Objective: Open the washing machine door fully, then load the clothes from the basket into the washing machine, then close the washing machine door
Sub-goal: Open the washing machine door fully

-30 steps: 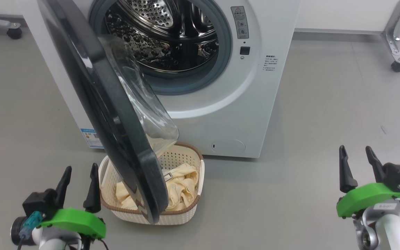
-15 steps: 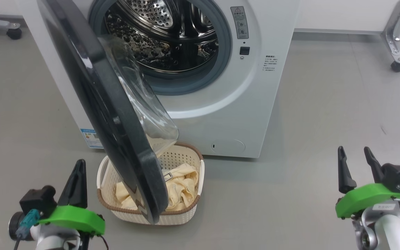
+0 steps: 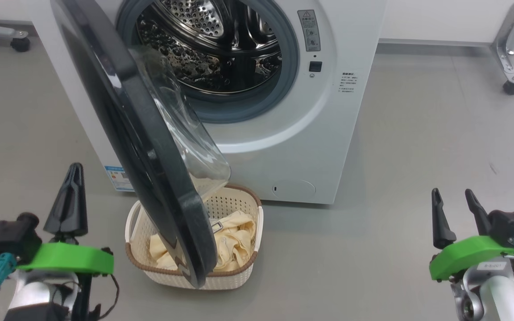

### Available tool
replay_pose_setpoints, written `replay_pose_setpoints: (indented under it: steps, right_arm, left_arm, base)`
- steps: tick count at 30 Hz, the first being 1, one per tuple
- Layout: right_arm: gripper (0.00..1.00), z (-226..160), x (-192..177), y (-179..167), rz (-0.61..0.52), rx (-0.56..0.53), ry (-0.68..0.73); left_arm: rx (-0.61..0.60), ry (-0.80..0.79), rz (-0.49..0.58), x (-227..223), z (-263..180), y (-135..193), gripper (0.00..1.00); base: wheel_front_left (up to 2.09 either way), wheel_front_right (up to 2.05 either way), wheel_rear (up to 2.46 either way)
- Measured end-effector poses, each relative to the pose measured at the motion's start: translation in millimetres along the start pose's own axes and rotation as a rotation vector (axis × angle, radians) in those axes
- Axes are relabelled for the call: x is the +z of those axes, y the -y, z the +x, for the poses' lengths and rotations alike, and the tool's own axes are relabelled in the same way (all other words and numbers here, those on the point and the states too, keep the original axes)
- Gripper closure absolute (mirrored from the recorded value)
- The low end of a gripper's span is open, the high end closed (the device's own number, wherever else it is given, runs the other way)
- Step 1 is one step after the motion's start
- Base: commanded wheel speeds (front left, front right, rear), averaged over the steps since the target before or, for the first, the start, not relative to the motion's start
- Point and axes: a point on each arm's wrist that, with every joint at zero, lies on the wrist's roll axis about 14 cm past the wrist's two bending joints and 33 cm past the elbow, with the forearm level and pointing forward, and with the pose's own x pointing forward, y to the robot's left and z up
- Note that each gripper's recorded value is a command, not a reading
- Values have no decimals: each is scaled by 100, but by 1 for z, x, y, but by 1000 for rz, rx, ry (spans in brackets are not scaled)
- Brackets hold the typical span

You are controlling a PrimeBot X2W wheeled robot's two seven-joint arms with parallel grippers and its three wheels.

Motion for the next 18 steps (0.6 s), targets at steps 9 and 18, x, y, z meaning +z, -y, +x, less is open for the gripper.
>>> replay_pose_setpoints:
  steps: [9, 18]
  right_arm:
    - [0, -1, -1, 0, -1, 0, -4]
    - [0, -4, -2, 1, -2, -3, -5]
  left_arm:
    - [-25, 148, 79, 81, 11, 10, 100]
    - [-245, 299, 112, 159, 10, 91, 100]
  base:
    - [0, 0, 0]
    - [0, 0, 0]
